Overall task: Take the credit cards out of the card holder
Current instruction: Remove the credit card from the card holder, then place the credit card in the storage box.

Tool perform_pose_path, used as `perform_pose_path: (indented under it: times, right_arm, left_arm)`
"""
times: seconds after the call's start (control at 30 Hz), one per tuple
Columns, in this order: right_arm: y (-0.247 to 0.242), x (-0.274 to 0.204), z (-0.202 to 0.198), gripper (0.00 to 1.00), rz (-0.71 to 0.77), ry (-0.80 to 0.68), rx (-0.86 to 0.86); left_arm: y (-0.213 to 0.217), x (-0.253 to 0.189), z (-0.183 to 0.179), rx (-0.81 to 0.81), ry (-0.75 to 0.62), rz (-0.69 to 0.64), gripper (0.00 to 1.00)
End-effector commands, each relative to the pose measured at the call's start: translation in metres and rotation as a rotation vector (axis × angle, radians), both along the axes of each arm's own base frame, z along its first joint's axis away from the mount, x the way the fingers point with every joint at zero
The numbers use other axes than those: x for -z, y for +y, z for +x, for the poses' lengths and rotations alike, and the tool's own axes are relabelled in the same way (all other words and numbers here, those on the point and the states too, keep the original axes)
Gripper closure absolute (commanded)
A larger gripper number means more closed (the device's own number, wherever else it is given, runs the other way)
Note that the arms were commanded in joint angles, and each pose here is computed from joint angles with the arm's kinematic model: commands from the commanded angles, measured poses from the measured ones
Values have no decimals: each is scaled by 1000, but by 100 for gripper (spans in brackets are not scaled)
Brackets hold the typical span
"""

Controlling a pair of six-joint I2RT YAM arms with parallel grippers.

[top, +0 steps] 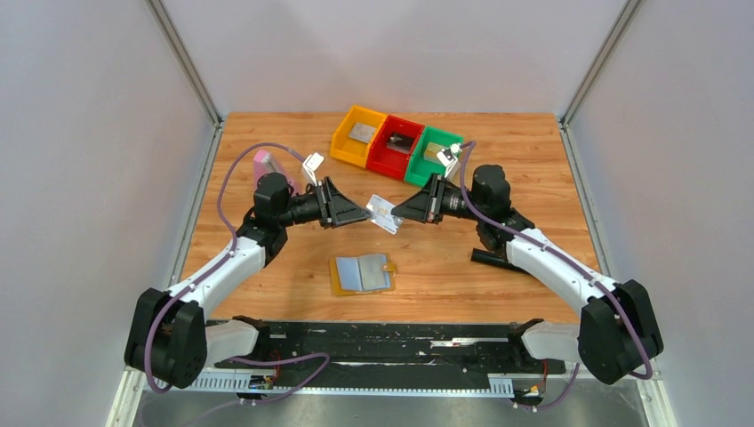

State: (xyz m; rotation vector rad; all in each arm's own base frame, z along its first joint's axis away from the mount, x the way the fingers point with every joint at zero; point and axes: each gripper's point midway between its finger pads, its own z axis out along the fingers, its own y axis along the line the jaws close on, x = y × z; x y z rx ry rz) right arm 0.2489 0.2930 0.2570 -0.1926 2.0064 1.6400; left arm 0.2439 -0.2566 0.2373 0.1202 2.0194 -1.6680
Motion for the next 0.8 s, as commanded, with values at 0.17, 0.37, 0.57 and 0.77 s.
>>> perform_pose_path:
  times: [0.17,0.37,0.57,0.77]
  right_arm:
    - [-2,-6,6,100,53,-13,23]
    - [-6,0,11,95,44,4,53]
    - [-15,-1,17,64,14,-5,109]
    - [-28,-9,14,22,-9,-42,183]
  left_arm:
    - [1,-30,8,-45,-91,-56,79]
    - [6,-28,14,-90,-85,-42,100]
    - [11,-32,31,-113,-93,-15,100]
    - [20,-46,68,-149,-140,9,100]
